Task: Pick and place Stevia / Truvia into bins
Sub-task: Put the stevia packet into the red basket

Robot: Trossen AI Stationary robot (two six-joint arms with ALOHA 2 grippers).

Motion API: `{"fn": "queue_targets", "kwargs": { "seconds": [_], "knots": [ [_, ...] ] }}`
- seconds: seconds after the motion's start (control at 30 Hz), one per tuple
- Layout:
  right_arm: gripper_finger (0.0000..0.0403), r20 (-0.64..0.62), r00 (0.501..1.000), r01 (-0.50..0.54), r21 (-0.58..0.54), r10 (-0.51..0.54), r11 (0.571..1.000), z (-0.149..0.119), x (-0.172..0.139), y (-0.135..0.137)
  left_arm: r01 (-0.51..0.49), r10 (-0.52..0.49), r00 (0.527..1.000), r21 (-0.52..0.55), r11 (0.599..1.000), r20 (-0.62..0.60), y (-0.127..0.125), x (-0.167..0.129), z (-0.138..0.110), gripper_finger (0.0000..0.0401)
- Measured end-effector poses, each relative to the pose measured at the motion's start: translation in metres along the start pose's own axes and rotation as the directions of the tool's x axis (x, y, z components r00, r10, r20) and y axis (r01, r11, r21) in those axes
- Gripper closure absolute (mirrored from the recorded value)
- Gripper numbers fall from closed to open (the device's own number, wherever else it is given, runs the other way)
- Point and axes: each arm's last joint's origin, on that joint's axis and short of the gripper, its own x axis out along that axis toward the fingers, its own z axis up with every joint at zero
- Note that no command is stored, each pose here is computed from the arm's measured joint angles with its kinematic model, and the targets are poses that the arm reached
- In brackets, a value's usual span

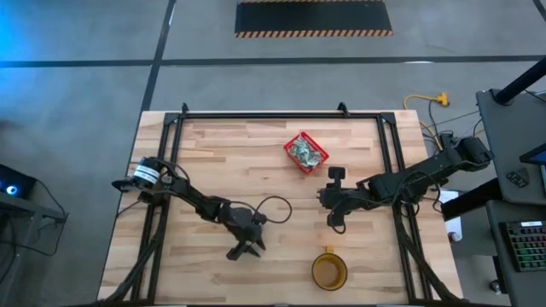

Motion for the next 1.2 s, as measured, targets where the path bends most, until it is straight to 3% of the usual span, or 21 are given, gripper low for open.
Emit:
{"fn": "queue_targets", "kwargs": {
  "seconds": [0.3, 0.5, 0.73, 0.83, 0.97, 1.2],
  "knots": [
    [0.0346, 0.0, 1.0, 0.0, 0.002, 0.0, 1.0, 0.0, 0.0, 0.0, -0.017, 0.017, 1.0, -0.007, 1.0, -0.018, 0.0, -0.003, -0.007, 0.0327],
    [0.0346, 0.0, 1.0, 0.0, 0.002, 0.0, 1.0, 0.0, 0.0, 0.0, -0.039, 0.039, 0.999, -0.001, 0.999, -0.022, 0.0, -0.003, -0.008, 0.039],
    [0.0346, -0.001, 1.0, 0.0, 0.002, 0.0, 1.0, 0.0, 0.0, 0.0, -0.069, 0.07, 0.998, 0.076, 0.995, -0.003, 0.007, -0.009, 0.002, 0.0394],
    [0.0346, -0.001, 1.0, 0.0, 0.002, 0.0, 1.0, 0.0, 0.0, 0.0, -0.124, 0.118, 0.992, 0.135, 0.983, 0.05, 0.02, -0.017, 0.015, 0.0394],
    [0.0346, -0.001, 1.0, 0.0, 0.001, 0.0, 1.0, 0.0, 0.0, 0.0, -0.282, 0.26, 0.957, 0.205, 0.937, 0.131, 0.049, -0.033, 0.032, 0.0394],
    [0.0346, -0.001, 1.0, 0.0, 0.002, 0.0, 1.0, 0.0, 0.0, 0.0, -0.547, 0.509, 0.823, 0.11, 0.83, 0.254, 0.127, -0.081, 0.064, 0.0394]
  ]
}}
